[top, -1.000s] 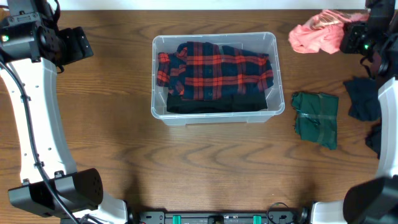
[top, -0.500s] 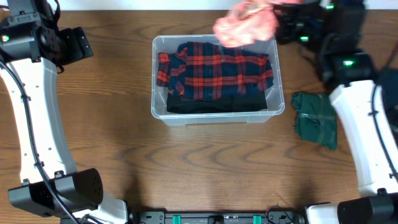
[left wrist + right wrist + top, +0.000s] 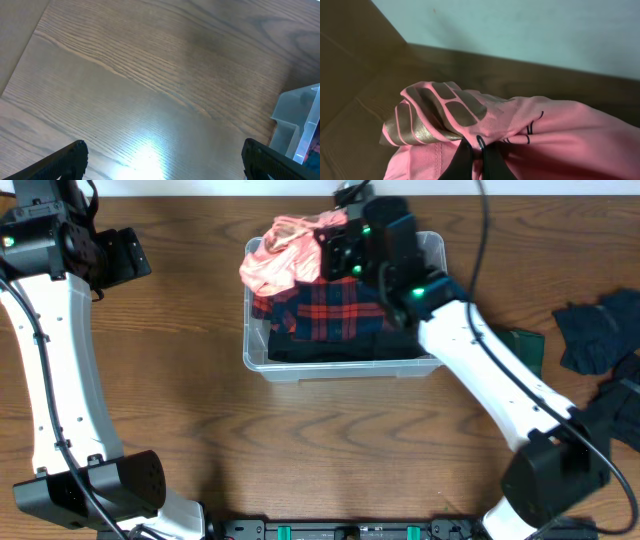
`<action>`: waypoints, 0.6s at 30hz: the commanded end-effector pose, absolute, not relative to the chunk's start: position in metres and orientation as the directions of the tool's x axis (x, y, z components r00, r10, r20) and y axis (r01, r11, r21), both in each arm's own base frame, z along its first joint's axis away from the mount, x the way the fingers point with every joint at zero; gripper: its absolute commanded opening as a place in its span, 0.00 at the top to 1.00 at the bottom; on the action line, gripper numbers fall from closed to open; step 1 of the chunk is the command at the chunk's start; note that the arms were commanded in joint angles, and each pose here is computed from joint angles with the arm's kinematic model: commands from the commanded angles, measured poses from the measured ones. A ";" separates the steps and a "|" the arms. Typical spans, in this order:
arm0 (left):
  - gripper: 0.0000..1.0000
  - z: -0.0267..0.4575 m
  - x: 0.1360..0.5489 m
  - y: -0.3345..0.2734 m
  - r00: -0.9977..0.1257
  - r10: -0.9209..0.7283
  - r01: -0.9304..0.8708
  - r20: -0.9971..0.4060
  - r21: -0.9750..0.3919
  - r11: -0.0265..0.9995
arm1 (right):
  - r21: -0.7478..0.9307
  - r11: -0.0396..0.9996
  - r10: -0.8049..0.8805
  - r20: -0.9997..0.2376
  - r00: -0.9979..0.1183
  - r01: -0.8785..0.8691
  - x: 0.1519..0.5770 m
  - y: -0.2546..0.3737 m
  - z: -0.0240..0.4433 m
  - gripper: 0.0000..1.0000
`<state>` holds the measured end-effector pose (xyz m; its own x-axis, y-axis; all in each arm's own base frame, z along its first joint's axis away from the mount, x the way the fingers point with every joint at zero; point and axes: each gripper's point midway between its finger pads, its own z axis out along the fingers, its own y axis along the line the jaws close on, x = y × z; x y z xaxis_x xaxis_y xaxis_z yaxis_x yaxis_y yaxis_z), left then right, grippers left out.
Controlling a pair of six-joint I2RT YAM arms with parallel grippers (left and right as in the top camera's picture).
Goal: Pack container
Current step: 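Carry the pink t-shirt over the bin and lower it in, then release the pink t-shirt and press it into the bin's left side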
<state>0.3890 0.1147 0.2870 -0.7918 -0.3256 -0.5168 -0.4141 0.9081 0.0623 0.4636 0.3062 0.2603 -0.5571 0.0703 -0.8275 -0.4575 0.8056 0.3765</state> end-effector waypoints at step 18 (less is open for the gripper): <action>0.02 0.279 0.388 0.118 -0.801 -0.335 -0.424 -0.495 0.075 0.902 | 0.274 0.827 -0.047 -0.836 -0.546 -0.490 0.477 0.311 0.223 0.11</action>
<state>0.3885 0.1146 0.2867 -0.7930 -0.3258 -0.5148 -0.4139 0.9081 0.0628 0.4777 0.3113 0.1913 -0.6249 -0.0012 -0.7807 -0.4170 0.8459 0.3325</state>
